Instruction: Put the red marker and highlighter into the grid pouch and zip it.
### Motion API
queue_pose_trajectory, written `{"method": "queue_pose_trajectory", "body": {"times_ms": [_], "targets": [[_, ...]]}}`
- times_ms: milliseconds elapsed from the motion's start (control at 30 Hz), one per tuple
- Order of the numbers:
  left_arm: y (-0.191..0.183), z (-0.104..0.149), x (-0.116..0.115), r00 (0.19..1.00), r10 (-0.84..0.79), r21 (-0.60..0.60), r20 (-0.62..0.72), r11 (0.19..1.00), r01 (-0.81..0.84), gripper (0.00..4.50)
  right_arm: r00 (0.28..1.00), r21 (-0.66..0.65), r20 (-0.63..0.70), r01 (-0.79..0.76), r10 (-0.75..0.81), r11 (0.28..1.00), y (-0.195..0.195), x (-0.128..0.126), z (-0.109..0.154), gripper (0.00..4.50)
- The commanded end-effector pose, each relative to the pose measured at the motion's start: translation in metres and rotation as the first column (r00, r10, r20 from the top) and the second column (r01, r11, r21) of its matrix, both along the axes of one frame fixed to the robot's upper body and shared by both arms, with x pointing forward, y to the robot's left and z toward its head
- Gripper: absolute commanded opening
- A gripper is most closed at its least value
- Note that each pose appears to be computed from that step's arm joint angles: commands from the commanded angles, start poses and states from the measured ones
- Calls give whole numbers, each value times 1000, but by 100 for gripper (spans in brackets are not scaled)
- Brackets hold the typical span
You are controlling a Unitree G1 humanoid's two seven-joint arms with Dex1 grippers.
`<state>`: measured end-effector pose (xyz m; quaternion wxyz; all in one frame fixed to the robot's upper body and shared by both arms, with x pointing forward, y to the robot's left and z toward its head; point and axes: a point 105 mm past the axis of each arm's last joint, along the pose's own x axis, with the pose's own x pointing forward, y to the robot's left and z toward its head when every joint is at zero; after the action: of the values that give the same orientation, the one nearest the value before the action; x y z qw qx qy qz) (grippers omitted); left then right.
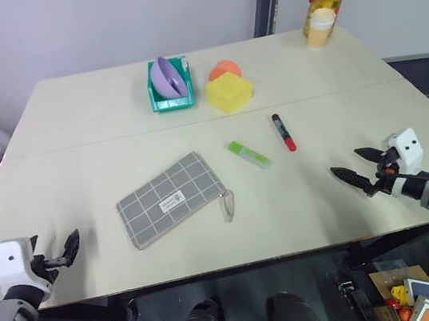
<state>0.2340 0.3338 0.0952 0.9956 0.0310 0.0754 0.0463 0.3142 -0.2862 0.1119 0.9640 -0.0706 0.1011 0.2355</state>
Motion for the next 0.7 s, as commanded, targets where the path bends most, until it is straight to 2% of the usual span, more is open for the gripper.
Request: {"method": "queue_pose_trajectory", "body": {"times_ms": [33, 300, 433, 467, 500, 700], "targets": [[1, 15, -3, 999, 16, 20, 50, 1000, -17, 450, 998, -6, 59, -30, 31, 1000, 7, 6, 15, 449], [-4, 20, 3, 997, 14, 24, 79, 1000, -16, 450, 991, 12, 104, -85, 83, 996, 27, 16, 29, 449], [-19, 23, 13, 993, -57, 34, 107, 998, 53, 450, 966, 57, 145, -224, 214, 973, 74, 15, 39, 449], [-24, 23, 14, 991, -80, 37, 109, 996, 76, 450, 955, 70, 154, -266, 253, 962, 88, 13, 41, 397], [-28, 22, 15, 989, -99, 42, 110, 995, 95, 450, 945, 79, 159, -301, 286, 950, 99, 11, 43, 367], [-40, 9, 13, 981, -181, 47, 71, 983, 178, 450, 867, 102, 188, -484, 461, 869, 170, -2, 53, 47]]}}
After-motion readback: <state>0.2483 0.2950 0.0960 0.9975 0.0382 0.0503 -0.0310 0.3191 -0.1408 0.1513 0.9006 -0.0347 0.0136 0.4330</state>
